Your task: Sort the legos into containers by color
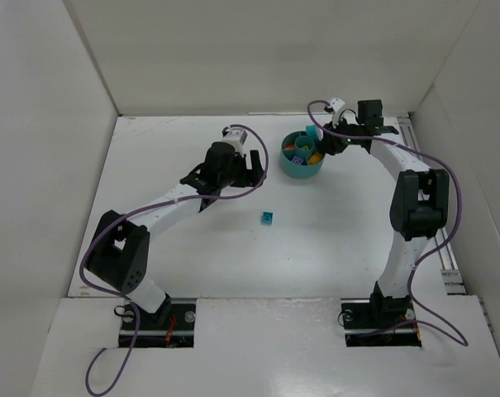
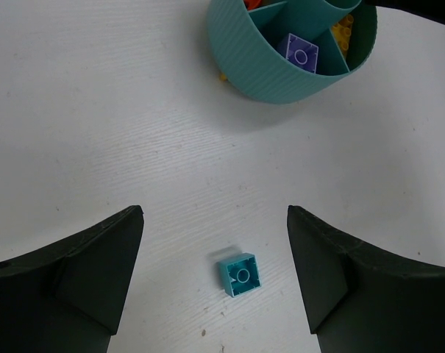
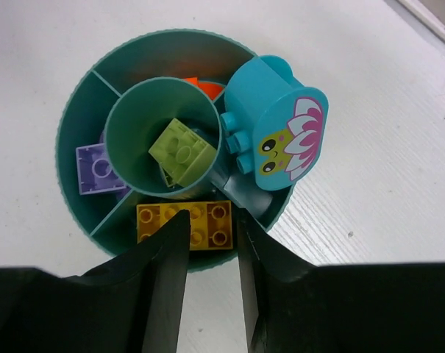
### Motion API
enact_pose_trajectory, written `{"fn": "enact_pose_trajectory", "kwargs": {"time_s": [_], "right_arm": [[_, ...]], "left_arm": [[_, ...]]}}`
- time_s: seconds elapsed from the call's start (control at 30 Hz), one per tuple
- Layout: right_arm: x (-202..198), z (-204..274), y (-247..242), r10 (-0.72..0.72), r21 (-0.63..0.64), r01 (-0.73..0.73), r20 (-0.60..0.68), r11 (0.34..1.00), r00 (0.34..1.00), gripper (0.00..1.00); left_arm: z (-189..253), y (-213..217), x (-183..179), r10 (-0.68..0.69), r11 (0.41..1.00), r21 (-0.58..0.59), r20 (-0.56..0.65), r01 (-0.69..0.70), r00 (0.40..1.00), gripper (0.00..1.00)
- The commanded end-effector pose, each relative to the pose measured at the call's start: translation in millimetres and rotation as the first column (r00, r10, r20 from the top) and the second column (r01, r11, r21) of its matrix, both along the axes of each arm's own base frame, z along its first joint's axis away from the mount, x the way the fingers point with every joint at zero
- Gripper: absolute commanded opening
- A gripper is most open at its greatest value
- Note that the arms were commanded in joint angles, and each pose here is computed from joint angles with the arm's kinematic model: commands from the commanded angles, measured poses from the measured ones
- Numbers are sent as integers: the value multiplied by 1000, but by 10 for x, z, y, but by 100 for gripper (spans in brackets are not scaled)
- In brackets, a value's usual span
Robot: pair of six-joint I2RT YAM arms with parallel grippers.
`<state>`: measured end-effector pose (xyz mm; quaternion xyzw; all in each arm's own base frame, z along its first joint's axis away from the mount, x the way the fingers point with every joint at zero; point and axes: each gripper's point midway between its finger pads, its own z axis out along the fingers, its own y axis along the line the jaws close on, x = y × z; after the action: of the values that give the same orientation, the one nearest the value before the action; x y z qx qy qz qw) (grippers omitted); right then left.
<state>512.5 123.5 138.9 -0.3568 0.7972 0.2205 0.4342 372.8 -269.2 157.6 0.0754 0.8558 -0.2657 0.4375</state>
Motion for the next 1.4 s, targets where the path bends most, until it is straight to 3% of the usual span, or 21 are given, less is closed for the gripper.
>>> {"fn": "enact_pose_trajectory", "kwargs": {"time_s": [0.0, 0.27, 0.53, 0.67, 0.93, 1.37], "right_arm": [[-23, 665, 2, 19, 19, -22, 163, 1000, 986, 38], [-63, 1107, -54, 21, 6, -23, 268, 1000, 963, 47], [430, 1301, 129, -30, -34, 45, 344, 998, 939, 48], [685, 1195, 116, -111, -18, 124, 334, 992, 936, 48], [919, 960, 242, -103, 5, 107, 295, 994, 950, 48], [676, 764, 229, -93, -5, 97, 232, 995, 968, 47]], "left_arm": [[276, -56, 91, -6, 999, -38, 59, 9, 998, 76], [236, -85, 106, -15, 999, -37, 50, 17, 999, 76], [255, -91, 117, -15, 999, -41, 57, 17, 998, 77], [236, -98, 127, -15, 999, -37, 50, 17, 999, 79], [258, -100, 131, -15, 999, -37, 50, 17, 999, 79], [238, -68, 110, -7, 1000, -28, 44, 8, 999, 79]]}}
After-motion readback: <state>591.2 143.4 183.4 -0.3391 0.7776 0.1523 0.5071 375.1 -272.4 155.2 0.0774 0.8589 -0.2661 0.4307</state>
